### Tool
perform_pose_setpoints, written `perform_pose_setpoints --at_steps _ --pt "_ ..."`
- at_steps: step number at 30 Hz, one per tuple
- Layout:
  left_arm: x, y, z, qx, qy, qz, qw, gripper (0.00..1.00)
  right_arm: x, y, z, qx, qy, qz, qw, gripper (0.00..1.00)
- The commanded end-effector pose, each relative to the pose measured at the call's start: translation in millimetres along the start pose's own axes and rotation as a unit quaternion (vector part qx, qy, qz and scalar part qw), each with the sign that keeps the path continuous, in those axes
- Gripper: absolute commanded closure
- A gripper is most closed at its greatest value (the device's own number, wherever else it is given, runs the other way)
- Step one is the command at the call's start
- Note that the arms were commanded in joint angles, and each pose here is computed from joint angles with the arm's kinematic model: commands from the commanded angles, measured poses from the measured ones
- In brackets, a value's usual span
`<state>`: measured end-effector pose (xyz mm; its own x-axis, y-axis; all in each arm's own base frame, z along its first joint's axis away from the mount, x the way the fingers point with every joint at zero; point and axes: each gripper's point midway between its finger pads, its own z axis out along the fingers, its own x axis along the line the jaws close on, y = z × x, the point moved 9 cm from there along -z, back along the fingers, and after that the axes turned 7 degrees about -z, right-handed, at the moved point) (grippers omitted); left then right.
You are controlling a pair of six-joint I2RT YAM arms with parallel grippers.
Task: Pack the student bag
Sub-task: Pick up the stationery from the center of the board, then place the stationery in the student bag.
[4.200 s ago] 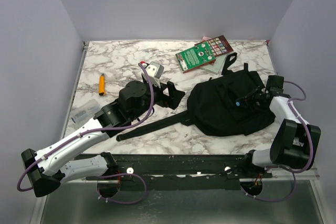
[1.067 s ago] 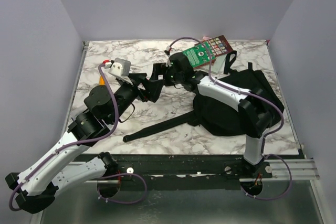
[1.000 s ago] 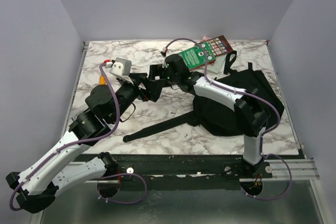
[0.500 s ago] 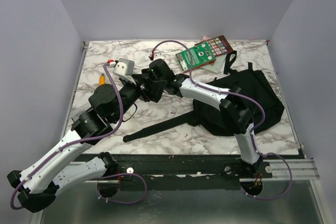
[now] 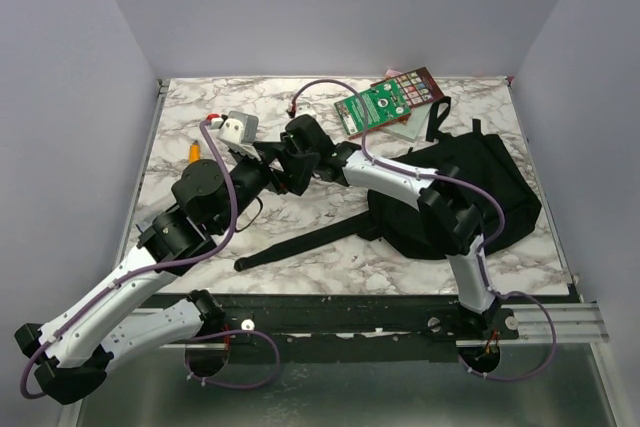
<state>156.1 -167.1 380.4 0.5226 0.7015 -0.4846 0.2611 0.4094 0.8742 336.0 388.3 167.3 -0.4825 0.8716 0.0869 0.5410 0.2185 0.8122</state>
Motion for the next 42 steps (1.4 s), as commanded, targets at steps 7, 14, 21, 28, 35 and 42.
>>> perform_pose_setpoints --at_steps 7,14,21,28,35,42 --pt "0 -9 9 0.015 -0.007 -0.007 1.0 0.12 -91 46 -116 -0.081 -0.021 0.131 0.988 1.0" --pt "-6 -45 38 0.115 -0.035 -0.034 0.992 0.09 -190 12 -210 -0.099 -0.21 0.154 0.96 1.0" --pt "-13 -118 86 0.325 -0.077 -0.108 0.936 0.06 -246 -25 -272 -0.063 -0.407 0.144 0.9 0.99" --pt "-11 -177 125 0.46 -0.073 -0.189 0.864 0.14 -253 -39 -277 -0.03 -0.434 0.122 0.892 1.0" --pt "-6 -207 150 0.502 -0.042 -0.229 0.833 0.23 -252 -42 -260 0.01 -0.388 0.068 0.919 0.99" --pt "0 -229 168 0.529 -0.008 -0.235 0.816 0.27 -256 -47 -246 0.038 -0.392 0.053 0.918 0.99"
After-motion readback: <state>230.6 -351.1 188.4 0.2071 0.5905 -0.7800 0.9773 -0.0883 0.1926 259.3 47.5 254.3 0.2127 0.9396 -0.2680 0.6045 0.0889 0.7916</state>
